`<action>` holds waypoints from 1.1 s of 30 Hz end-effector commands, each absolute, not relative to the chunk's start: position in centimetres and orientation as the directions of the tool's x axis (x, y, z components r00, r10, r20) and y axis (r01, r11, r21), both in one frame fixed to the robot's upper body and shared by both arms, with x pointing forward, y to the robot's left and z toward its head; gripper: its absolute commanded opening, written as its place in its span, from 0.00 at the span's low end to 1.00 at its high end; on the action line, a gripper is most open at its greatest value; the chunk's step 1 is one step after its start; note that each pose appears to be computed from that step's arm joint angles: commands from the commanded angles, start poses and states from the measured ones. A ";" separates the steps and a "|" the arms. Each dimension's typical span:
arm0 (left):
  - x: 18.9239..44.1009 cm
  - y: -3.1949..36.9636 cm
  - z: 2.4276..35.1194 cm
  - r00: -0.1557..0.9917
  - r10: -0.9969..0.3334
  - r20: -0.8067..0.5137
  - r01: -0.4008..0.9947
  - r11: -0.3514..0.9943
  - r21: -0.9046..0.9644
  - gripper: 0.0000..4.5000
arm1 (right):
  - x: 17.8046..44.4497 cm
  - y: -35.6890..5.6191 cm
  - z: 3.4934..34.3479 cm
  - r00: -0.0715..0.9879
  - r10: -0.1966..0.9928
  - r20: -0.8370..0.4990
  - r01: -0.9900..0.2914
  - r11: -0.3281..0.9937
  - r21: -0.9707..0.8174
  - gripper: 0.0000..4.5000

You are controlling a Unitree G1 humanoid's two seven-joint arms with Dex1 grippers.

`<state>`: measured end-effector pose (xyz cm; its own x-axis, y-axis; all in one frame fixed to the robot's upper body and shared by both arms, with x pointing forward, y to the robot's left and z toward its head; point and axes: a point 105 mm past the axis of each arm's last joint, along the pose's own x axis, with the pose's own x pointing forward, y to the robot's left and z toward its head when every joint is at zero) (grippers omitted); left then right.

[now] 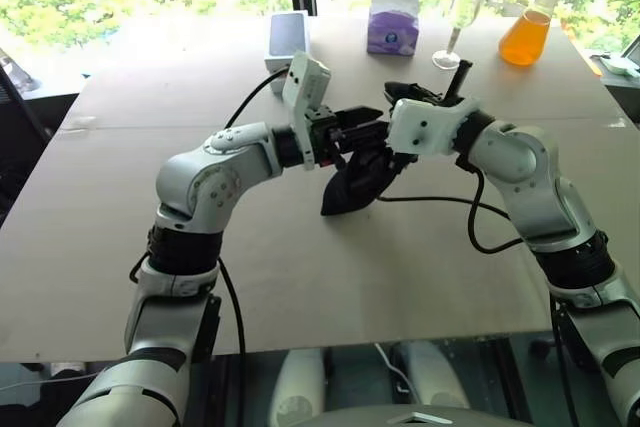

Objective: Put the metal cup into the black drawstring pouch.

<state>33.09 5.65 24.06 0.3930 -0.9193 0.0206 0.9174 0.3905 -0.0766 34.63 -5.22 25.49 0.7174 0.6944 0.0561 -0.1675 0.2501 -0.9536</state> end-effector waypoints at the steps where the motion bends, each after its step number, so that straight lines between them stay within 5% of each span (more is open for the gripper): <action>1: 32.9 5.3 25.8 0.375 -0.925 0.069 0.927 0.373 -0.028 0.48 | 33.6 -4.8 27.3 0.691 0.714 0.113 -0.112 0.261 -0.959 0.00; 16: 32.8 4.3 25.7 0.341 -0.938 0.066 0.940 0.339 -0.029 0.48 | 33.3 -4.4 26.9 0.689 0.718 0.097 -0.132 0.256 -0.958 0.00; 20: 32.8 4.2 25.7 0.335 -0.940 0.068 0.942 0.334 -0.035 0.06 | 33.4 -4.5 26.8 0.692 0.716 0.091 -0.135 0.252 -0.958 0.00; 21: 32.8 4.2 25.7 0.335 -0.940 0.069 0.942 0.333 -0.037 0.03 | 33.4 -4.6 26.7 0.693 0.715 0.089 -0.136 0.250 -0.959 0.00; 33: 33.1 5.1 23.1 0.365 -0.931 -0.021 0.927 0.365 -0.079 0.03 | 35.1 -7.7 27.1 0.778 0.618 0.109 -0.152 0.354 -0.923 0.00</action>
<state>33.27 4.90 23.31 0.3650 -0.9310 -0.0047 0.9265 0.3638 -0.0966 34.87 -6.03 25.14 0.7492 0.6612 0.0389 -0.2143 0.2975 -0.9304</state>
